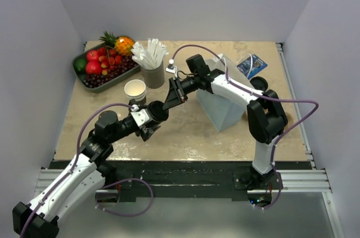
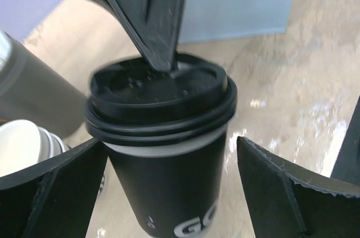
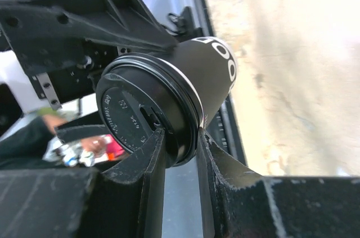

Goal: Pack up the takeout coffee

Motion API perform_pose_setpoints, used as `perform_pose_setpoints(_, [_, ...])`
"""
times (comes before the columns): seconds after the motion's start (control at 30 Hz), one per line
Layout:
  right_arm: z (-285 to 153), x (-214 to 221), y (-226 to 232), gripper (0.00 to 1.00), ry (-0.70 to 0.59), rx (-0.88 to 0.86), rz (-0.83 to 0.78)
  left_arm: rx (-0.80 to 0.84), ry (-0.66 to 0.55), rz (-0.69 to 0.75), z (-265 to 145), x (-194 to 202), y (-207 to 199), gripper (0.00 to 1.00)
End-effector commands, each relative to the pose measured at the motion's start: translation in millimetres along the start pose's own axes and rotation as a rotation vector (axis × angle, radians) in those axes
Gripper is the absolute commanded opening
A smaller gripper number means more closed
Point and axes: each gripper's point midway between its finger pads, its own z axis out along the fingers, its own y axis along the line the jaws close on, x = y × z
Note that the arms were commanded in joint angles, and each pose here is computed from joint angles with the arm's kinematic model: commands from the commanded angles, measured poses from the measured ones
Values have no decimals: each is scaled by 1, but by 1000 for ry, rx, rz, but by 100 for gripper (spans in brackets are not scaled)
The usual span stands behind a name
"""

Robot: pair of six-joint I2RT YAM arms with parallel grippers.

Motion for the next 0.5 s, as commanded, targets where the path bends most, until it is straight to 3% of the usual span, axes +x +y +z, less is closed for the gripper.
perform_pose_setpoints(0.0, [-11,-9,0,13,-24,123,-119,34,84,108,-2,8,2,100])
perform_pose_setpoints(0.3, [-34,8,-45,15,2,419,-136,64,191,245,-31,4,4,100])
perform_pose_setpoints(0.47, [-36,18,-63,15,37,476,-96,-74,214,161,-41,-19,27,100])
